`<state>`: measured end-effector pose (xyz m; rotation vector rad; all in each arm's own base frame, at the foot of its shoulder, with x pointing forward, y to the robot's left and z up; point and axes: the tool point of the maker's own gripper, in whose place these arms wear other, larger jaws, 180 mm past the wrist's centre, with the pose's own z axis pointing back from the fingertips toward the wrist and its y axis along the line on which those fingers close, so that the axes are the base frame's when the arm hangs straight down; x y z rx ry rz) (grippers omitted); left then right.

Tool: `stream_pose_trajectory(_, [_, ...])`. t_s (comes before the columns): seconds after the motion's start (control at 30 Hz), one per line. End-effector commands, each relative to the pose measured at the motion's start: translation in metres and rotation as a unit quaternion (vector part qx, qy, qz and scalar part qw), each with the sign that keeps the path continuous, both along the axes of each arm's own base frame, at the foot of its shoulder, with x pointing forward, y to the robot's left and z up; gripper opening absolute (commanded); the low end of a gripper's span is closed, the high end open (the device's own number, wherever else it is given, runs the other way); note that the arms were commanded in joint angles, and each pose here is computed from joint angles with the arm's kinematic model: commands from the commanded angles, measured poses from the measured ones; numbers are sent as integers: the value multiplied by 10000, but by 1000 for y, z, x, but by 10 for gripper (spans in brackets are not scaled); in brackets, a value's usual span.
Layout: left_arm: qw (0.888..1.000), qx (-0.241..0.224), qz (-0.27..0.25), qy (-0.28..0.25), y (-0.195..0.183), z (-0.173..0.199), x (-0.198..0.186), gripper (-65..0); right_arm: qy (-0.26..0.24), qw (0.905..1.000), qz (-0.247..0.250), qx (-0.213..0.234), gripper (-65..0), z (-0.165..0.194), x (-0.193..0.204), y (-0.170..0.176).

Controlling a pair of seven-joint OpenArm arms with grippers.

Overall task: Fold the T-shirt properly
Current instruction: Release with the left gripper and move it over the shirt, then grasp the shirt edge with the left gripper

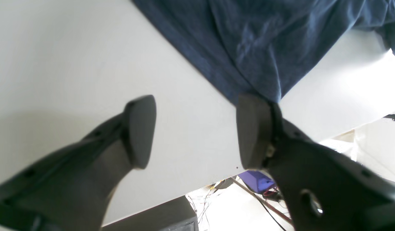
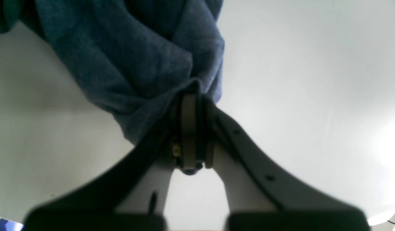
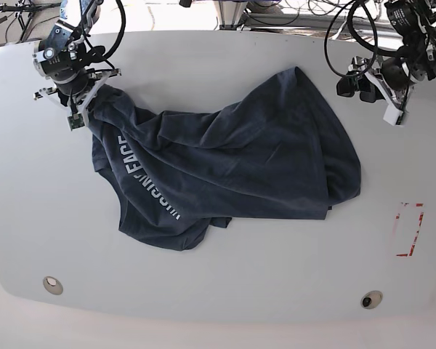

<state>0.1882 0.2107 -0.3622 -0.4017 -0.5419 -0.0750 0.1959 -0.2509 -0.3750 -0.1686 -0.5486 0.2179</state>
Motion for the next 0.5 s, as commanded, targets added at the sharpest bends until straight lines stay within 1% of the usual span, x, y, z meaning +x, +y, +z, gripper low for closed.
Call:
stream_pose_trajectory(0.0, [10000, 68, -17, -39, -6, -1, 3, -261, -206, 9998, 19, -46, -650, 9, 7, -2])
stream_pose_trajectory(0.13, [9998, 88, -125, 115, -20, -11, 1, -260, -206, 9998, 12, -48, -650, 9, 7, -2])
stream_pose_trajectory(0.33, [9995, 1, -276, 183, -42, -19, 6, -260, -227, 9997, 12, -38, -650, 10, 8, -2])
stream_pose_trajectory(0.47, [9983, -90, -179, 541, -50, -42, -1, -260, -250, 9997, 12, -38, -650, 11, 10, -2])
